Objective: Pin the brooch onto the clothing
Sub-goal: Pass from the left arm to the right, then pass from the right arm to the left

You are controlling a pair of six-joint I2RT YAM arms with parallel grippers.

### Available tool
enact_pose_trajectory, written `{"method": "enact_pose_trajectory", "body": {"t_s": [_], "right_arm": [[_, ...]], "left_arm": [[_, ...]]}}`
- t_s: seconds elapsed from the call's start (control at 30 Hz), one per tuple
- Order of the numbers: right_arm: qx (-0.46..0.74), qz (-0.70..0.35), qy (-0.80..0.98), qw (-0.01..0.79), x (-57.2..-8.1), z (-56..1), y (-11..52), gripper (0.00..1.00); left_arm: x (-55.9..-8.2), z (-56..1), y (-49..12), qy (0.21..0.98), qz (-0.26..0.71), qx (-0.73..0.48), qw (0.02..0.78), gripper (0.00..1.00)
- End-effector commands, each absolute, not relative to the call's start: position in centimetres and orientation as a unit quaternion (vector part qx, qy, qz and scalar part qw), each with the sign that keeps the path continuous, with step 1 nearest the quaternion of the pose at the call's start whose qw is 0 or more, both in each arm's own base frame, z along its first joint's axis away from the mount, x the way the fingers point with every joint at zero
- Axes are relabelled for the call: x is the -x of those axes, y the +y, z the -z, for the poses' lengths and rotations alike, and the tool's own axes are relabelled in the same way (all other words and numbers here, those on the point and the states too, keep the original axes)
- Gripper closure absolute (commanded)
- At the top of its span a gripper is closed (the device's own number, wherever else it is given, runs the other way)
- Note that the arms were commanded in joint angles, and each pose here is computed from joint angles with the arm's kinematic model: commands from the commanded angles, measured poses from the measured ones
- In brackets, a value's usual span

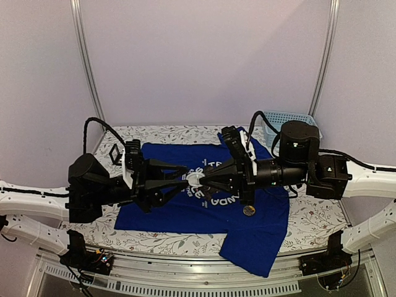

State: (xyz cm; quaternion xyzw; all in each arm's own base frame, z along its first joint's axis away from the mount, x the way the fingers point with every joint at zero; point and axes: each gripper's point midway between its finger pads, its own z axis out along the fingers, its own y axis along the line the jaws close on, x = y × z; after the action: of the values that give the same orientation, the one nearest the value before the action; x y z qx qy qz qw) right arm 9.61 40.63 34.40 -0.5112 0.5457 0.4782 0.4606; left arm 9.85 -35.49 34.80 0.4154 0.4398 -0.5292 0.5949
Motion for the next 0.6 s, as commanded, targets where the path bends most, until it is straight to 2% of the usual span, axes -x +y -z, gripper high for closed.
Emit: {"method": "enact_pose_trajectory", "body": {"t_s": [0.0, 0.07, 0.17, 0.3, 0.37, 0.5, 0.57], "right_arm": [[0.516, -0.473, 0.531, 0.477, -9.1, -36.6, 39.5, 1.00], [0.518, -0.468, 0.537, 0.474, -9.1, -36.4, 39.3, 1.00], [0.516, -0.468, 0.538, 0.475, -9.2, -36.4, 39.2, 1.00], [0.518, -0.470, 0.535, 0.475, -9.1, -36.6, 39.4, 1.00], [0.520, -0.469, 0.535, 0.473, -9.1, -36.5, 39.4, 1.00], [0.520, -0.468, 0.538, 0.471, -9.1, -36.3, 39.4, 1.00], [0.520, -0.467, 0.538, 0.472, -9.1, -36.4, 39.3, 1.00]], "left_arm": [[-10.8, -34.4, -34.9, 0.469, 0.493, -0.417, 0.602, 0.73], [-10.7, -34.2, -34.9, 0.474, 0.490, -0.423, 0.597, 0.73], [-10.5, -33.9, -35.4, 0.480, 0.496, -0.432, 0.580, 0.63], [-9.8, -33.2, -36.6, 0.482, 0.513, -0.453, 0.547, 0.61], [-9.5, -33.1, -36.9, 0.481, 0.519, -0.457, 0.539, 0.64], [-9.5, -33.7, -36.8, 0.473, 0.523, -0.452, 0.546, 0.81], [-9.6, -33.8, -36.7, 0.471, 0.522, -0.450, 0.551, 0.83]]}}
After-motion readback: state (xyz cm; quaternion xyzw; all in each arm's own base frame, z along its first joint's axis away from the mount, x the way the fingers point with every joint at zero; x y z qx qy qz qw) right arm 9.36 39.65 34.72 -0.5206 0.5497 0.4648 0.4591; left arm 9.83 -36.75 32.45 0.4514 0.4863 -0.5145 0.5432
